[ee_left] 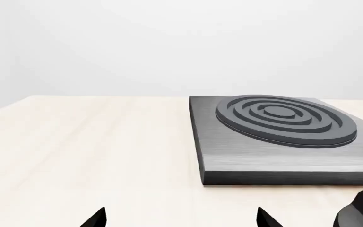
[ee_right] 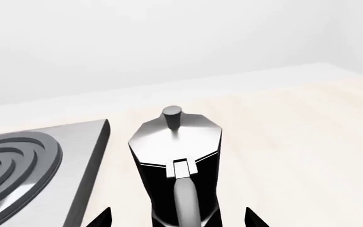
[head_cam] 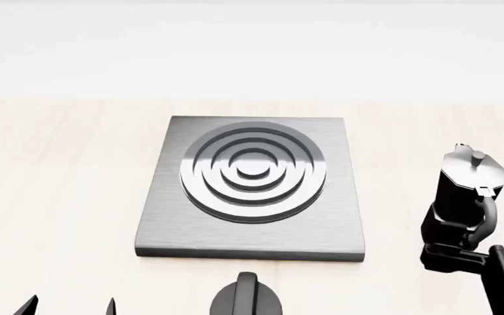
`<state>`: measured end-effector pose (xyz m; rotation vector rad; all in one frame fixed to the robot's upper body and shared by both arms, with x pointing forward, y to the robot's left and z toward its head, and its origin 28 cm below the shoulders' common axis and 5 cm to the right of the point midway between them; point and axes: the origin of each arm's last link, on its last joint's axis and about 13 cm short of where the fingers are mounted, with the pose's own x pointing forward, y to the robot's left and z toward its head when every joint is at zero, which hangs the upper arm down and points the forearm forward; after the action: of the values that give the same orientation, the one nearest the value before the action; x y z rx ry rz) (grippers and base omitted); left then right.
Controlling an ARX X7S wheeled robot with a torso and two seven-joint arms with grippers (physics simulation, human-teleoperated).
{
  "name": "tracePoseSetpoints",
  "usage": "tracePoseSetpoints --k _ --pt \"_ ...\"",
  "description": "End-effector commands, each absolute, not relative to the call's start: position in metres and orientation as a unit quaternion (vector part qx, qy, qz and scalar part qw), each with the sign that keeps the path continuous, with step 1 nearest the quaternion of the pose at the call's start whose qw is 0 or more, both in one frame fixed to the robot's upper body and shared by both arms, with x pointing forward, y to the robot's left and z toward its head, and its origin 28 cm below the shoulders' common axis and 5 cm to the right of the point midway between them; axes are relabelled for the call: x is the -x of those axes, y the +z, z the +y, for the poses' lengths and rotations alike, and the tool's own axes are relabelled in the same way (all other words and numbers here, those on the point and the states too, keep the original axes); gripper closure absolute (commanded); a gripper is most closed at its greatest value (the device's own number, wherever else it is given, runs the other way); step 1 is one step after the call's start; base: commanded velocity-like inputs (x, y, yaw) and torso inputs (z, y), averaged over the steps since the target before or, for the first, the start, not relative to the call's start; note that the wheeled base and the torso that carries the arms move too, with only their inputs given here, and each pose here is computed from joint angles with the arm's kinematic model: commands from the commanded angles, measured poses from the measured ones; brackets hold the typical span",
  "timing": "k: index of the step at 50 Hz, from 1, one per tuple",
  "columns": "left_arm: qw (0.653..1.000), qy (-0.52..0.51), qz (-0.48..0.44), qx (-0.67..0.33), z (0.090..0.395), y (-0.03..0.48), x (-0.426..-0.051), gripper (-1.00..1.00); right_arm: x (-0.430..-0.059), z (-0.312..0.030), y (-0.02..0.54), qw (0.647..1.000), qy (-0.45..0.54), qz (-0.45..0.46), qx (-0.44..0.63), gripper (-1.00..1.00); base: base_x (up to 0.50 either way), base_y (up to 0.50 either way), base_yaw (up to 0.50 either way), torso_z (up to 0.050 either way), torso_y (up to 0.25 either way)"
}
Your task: Put the moka pot on the stove.
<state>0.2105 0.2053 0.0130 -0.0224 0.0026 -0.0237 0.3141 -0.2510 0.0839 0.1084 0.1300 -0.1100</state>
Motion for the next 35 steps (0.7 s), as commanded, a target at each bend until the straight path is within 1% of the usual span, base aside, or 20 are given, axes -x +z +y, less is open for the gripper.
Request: tracePoseSetpoints --k 1,21,35 --pt "1.0 -0.012 0.001 0.011 0.205 0.013 -0.211 -1.0 -0.32 -0.254 0.08 0.995 -0.045 0.063 -0.068 -1.0 0.0 0.0 0.0 0.0 0.0" --pt "1.0 -0.012 0.002 0.011 0.205 0.013 -0.21 -1.0 -0.325 -0.266 0.074 0.994 -0.056 0.067 -0.07 -1.0 0.0 0.0 0.0 0.0 0.0" --pt "1.0 -0.012 0.001 0.011 0.205 0.013 -0.211 -1.0 -0.331 -0.264 0.076 0.994 -0.049 0.066 -0.068 -1.0 0.0 0.0 0.0 0.0 0.0"
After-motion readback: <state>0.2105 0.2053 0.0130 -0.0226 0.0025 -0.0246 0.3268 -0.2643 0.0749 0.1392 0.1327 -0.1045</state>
